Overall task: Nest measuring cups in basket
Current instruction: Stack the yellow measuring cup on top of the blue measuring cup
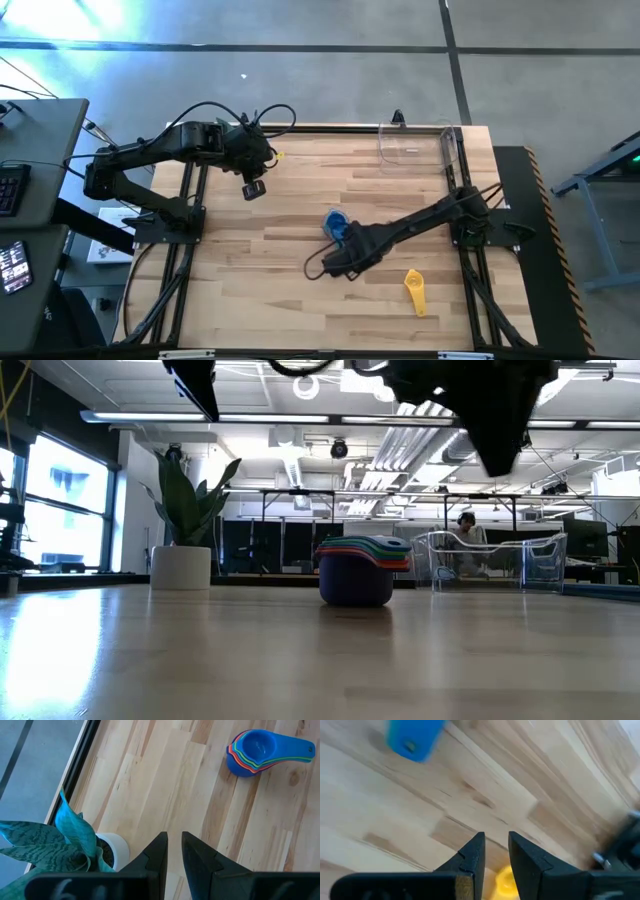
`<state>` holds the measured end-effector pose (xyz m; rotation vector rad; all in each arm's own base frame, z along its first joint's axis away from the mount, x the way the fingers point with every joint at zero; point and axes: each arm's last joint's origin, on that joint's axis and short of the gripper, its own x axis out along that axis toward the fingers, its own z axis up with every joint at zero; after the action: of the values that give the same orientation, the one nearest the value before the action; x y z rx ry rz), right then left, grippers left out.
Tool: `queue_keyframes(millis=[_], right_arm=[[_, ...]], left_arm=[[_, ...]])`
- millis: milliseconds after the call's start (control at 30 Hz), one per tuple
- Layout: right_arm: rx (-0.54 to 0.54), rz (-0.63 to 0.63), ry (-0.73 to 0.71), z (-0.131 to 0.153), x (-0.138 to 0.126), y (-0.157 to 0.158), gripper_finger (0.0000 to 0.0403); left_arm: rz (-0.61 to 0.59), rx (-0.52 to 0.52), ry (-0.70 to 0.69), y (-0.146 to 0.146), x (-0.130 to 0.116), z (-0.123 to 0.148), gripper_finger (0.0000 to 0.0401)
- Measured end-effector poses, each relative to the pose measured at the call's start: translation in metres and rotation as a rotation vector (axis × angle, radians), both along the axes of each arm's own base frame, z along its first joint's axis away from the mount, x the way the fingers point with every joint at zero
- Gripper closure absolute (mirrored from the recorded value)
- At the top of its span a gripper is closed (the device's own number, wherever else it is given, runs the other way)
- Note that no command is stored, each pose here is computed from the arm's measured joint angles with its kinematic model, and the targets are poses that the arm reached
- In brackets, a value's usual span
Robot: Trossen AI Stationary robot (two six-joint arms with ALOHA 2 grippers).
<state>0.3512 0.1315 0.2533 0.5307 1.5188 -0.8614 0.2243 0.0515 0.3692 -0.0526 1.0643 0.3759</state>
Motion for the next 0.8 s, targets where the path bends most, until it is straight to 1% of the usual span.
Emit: queue_keyframes(millis=[67, 133, 267, 433, 567, 700, 800], right_arm=[[0.007, -0.024, 0.03, -0.004, -0.01, 0.001, 0.0325], [0.019, -0.05, 0.03, -0.004, -0.022, 0.002, 0.0325], [0.043, -0.107, -0.037, -0.005, -0.048, 0.004, 0.0325], [0.124, -0.198, -0.11, -0.018, -0.084, 0.008, 0.0325], [0.179, -0.245, -0.161, -0.032, -0.107, 0.012, 0.0325], [0.172, -0.271, -0.151, -0.043, -0.124, 0.016, 0.0324], [0.156, -0.247, -0.129, -0.05, -0.133, 0.019, 0.0319]], left_arm=[[0.0, 0.0, 0.0, 0.0, 0.0, 0.0, 0.0355], [0.0, 0.0, 0.0, 0.0, 0.0, 0.0, 0.0355], [0.0, 0.0, -0.001, 0.0, 0.0, 0.0, 0.0355], [0.003, -0.001, -0.002, 0.0, 0.0, 0.0, 0.0355], [0.01, -0.005, -0.004, 0.0, 0.0, 0.0, 0.0355], [0.024, -0.011, -0.013, 0.0, 0.001, 0.0, 0.0355], [0.025, -0.011, -0.016, 0.0, 0.001, 0.0, 0.0355]])
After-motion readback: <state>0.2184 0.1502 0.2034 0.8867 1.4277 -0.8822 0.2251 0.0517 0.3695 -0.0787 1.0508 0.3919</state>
